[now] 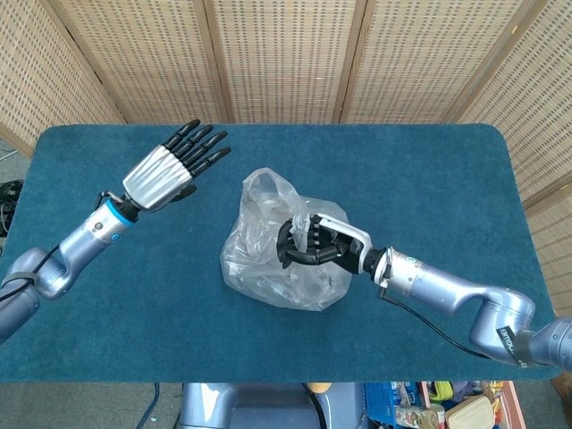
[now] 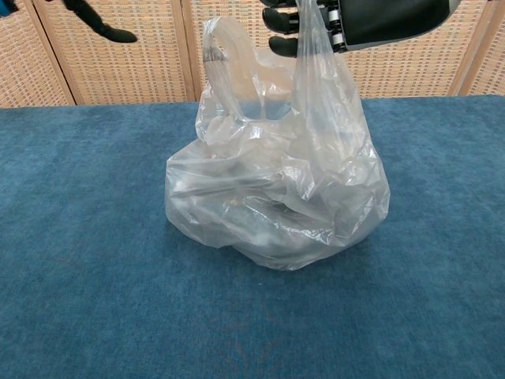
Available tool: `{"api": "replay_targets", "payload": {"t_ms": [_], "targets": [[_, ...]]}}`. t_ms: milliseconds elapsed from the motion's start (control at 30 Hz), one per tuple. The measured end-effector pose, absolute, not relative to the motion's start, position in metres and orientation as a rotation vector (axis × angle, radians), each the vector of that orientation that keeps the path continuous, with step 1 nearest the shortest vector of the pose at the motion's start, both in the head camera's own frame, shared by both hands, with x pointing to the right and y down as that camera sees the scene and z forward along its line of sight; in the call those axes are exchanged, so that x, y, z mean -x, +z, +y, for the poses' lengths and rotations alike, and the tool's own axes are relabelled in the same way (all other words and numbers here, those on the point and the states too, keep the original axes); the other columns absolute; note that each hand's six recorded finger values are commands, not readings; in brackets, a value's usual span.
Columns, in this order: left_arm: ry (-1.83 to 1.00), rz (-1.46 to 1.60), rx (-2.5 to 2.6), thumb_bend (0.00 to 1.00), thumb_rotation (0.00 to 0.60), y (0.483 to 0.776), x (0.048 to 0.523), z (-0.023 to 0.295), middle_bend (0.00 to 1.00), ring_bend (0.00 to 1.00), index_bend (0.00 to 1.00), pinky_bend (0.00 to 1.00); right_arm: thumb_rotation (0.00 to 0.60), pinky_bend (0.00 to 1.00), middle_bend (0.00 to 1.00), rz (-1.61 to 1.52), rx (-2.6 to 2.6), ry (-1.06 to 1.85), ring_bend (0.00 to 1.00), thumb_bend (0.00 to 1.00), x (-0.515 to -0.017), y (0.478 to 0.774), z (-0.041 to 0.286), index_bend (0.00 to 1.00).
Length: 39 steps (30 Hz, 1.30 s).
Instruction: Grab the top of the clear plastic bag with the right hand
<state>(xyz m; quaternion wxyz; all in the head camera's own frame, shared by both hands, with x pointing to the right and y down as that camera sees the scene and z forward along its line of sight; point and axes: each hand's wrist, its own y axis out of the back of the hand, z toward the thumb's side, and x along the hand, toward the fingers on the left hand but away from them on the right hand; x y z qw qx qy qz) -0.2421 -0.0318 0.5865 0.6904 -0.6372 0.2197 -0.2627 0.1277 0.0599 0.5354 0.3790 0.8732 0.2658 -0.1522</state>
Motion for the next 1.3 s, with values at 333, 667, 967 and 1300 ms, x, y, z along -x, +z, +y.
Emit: {"api": "replay_targets", "payload": {"t_ms": [333, 667, 967, 1300], "targets": [[-0.524, 0.409, 1.419, 0.24, 0.600, 0.613, 0.179, -0.038, 0.00, 0.00, 0.19, 0.11, 0.600, 0.42, 0.53, 0.663, -2.240, -0.413, 0.46, 0.44, -0.125, 0.541, 0.052, 0.48], [-0.488, 0.399, 1.454, 0.30, 0.600, 0.624, 0.155, -0.031, 0.00, 0.00, 0.43, 0.13, 0.600, 0.42, 0.53, 0.670, -2.237, -0.414, 0.46, 0.46, -0.124, 0.544, 0.048, 0.48], [-0.445, 0.494, 1.525, 0.37, 0.600, 0.621, 0.141, -0.026, 0.00, 0.00, 0.63, 0.14, 0.600, 0.42, 0.53, 0.671, -2.241, -0.422, 0.46, 0.46, -0.126, 0.545, 0.047, 0.48], [-0.380, 0.585, 1.533, 0.37, 0.600, 0.603, 0.147, -0.029, 0.00, 0.01, 0.68, 0.15, 0.600, 0.42, 0.53, 0.698, -2.232, -0.440, 0.46, 0.46, -0.136, 0.552, 0.047, 0.48]]}}
